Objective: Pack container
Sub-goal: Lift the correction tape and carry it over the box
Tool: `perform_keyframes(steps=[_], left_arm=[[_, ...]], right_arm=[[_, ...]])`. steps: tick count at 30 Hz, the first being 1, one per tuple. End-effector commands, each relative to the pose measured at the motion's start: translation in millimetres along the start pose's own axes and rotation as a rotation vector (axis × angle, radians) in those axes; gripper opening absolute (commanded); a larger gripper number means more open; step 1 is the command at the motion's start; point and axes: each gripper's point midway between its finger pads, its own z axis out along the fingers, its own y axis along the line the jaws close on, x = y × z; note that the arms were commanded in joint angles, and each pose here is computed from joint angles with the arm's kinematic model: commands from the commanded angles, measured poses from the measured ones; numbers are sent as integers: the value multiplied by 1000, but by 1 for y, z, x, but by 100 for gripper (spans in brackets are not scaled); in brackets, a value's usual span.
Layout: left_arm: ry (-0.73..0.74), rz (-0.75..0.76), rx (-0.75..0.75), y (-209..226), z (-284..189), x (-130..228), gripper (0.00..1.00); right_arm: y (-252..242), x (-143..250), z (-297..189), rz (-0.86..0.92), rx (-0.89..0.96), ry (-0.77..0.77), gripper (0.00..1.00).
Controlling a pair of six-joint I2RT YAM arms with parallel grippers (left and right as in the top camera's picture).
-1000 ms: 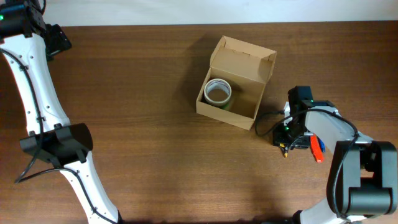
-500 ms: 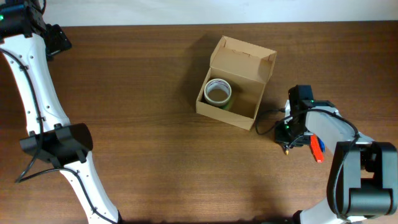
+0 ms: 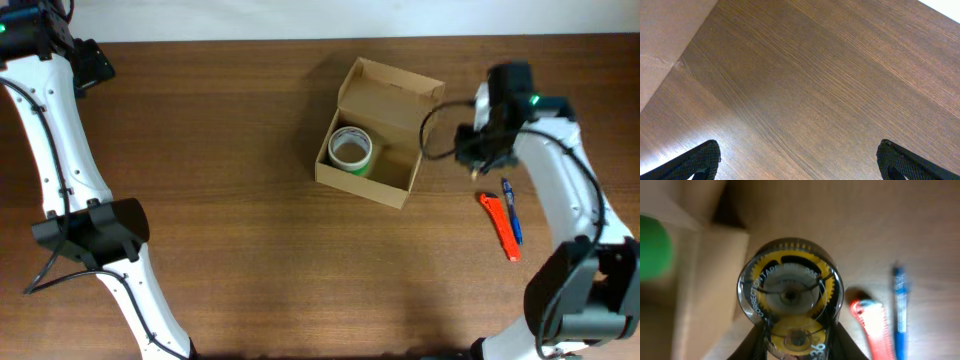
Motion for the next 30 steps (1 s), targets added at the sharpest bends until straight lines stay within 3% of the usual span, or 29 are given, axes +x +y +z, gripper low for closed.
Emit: perform_keyframes(steps=[1, 6, 12, 22, 30], left_arm=[[10, 6, 0, 1, 4, 1, 100], [10, 6, 0, 1, 4, 1, 100], [10, 6, 0, 1, 4, 1, 100], [10, 6, 0, 1, 4, 1, 100], [10, 6, 0, 1, 4, 1, 100]], right_arm=[[5, -31, -44, -45, 52, -107, 25], [36, -49, -98, -107, 31, -199, 24], [85, -36, -114, -60, -28, -194, 16], [148, -4, -72, 12, -3, -57, 17], [149, 7, -11, 70, 74, 91, 16]])
